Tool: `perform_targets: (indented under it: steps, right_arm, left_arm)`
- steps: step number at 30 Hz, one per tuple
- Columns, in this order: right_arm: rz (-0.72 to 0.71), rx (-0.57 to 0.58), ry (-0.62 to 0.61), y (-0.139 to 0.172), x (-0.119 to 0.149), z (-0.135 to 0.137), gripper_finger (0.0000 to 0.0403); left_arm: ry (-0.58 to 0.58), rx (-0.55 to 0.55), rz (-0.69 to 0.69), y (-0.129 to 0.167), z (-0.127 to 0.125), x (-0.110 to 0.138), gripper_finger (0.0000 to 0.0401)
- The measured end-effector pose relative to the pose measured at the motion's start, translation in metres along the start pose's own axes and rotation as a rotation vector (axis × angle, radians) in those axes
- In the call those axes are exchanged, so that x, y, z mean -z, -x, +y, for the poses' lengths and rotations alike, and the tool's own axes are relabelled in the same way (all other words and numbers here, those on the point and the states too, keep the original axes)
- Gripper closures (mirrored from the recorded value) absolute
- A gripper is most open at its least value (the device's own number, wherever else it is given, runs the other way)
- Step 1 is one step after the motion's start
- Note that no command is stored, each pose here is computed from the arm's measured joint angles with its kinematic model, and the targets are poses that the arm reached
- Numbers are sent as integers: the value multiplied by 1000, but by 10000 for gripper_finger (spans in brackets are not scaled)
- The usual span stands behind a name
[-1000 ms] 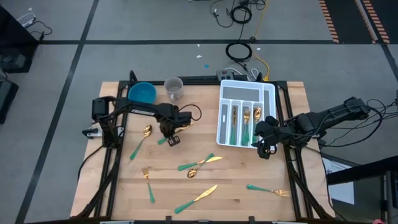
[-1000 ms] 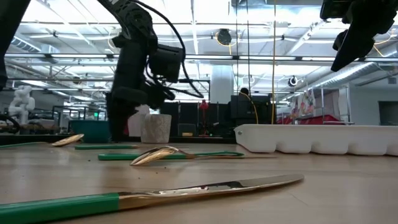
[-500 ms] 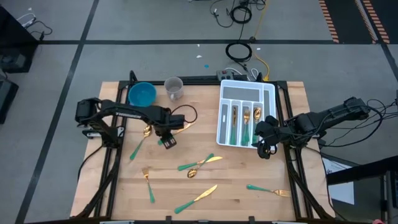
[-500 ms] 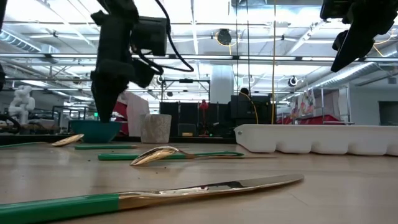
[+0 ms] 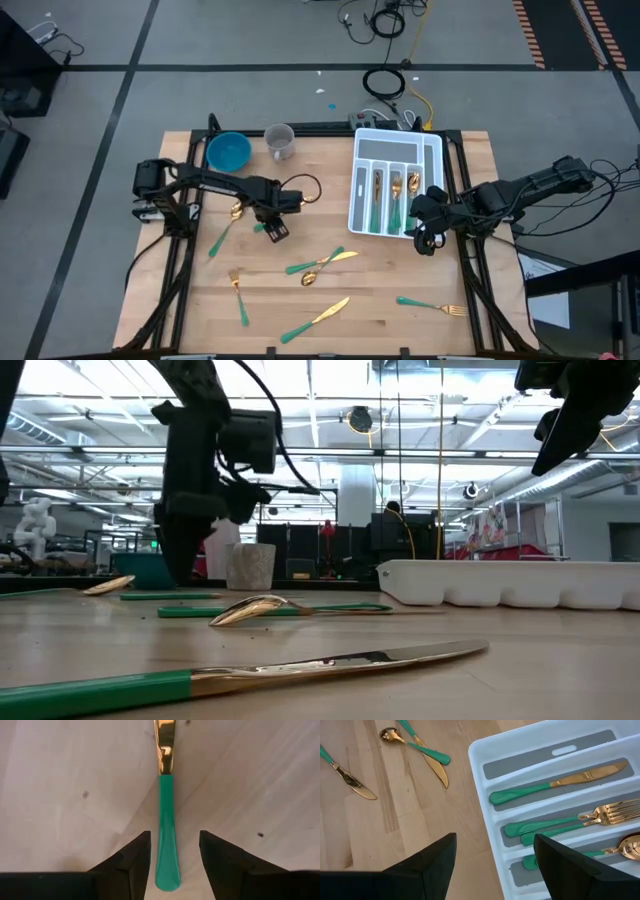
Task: Sort silverware
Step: Put the green table knife into the white cutlery tray
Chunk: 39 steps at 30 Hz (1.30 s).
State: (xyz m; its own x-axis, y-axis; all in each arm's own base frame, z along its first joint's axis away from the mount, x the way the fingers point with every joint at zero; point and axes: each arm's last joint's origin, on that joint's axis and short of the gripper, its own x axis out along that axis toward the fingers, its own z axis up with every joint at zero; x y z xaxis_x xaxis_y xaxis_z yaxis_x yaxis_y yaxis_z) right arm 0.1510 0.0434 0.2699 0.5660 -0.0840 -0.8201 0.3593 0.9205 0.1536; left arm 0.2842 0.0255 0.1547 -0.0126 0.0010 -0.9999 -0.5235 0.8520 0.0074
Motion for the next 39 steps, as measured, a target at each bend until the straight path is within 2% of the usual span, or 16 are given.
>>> perform_targets:
  steps: [4, 20, 24, 31, 39]
  right_arm:
    - [1, -2, -9, 0, 0, 0, 144]
    - [7, -9, -42, 0, 0, 0, 144]
    - [7, -9, -56, 0, 0, 0, 144]
    - [6, -7, -100, 0, 0, 0, 144]
    - [2, -5, -147, 0, 0, 0, 144]
  left_arm:
    - [-20, -18, 37, -10, -1, -2, 225]
    - [34, -71, 21, -10, 3, -2, 225]
    - [8, -86, 15, -10, 3, -2, 225]
    - [3, -24, -54, -12, -2, -11, 225]
    - [-19, -24, 56, -27, -3, -10, 225]
